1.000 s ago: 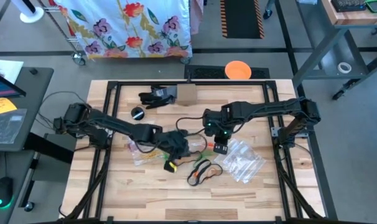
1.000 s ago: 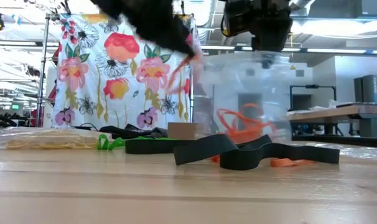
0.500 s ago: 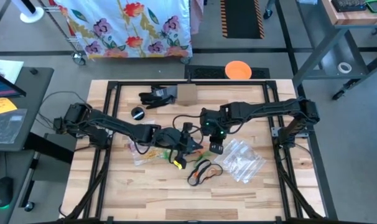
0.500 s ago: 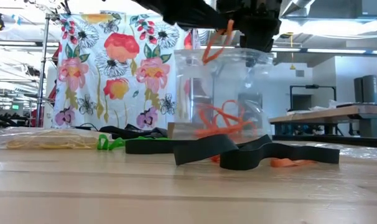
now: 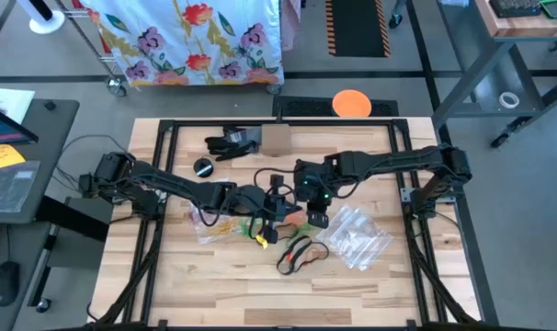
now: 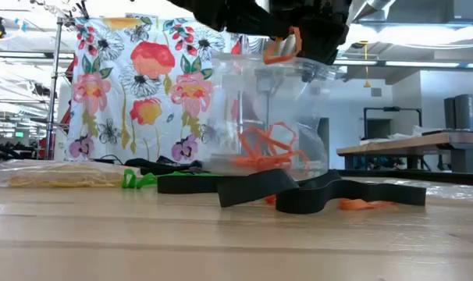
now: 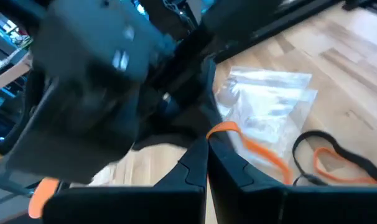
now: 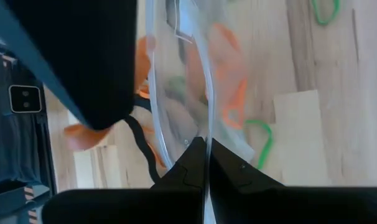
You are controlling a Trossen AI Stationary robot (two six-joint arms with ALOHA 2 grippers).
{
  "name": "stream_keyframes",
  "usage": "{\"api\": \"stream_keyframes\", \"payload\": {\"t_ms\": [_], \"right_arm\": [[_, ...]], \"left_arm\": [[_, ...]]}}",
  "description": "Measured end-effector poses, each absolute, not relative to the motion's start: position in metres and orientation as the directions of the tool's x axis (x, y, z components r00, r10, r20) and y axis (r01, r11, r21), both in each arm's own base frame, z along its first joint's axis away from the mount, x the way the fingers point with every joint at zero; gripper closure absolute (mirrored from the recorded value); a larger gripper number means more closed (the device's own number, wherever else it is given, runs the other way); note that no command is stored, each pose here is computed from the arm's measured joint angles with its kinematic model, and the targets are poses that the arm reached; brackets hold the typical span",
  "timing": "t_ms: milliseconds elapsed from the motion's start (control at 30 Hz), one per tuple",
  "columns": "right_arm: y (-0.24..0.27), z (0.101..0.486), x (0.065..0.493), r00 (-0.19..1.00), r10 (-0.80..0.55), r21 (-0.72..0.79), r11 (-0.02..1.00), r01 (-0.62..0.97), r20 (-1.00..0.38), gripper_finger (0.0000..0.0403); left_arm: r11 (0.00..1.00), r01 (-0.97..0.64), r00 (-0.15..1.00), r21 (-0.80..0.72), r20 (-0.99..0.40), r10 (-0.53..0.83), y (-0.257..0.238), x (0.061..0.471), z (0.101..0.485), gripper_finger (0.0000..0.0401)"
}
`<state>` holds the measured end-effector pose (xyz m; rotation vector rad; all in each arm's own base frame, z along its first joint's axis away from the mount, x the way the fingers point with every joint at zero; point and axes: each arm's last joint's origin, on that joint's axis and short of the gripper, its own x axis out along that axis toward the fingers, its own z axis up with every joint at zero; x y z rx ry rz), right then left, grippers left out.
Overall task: Sort rubber bands
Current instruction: Put the orange rubber band into the transparent zip bag
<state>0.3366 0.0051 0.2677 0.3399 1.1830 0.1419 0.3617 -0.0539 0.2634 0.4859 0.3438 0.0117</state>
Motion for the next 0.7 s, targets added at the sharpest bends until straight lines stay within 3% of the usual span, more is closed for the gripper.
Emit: {"api": "stream_keyframes", "payload": {"t_ms": [300, 700], "right_arm": [[0.017, 0.265, 0.328, 0.281, 0.363, 0.368, 0.929, -0.038, -0.888, 0.0397], [0.011, 0.267, 0.333, 0.335, 0.362, 0.381, 0.925, -0.010, -0.870, 0.0397]], "left_arm": [[0.849, 0.113, 0.955, 0.515, -0.293, 0.050, -0.069, 0.356, 0.272, 0.0401], [0.865, 0.047, 0.953, 0.499, -0.283, 0.112, -0.070, 0.356, 0.271, 0.0401]]}}
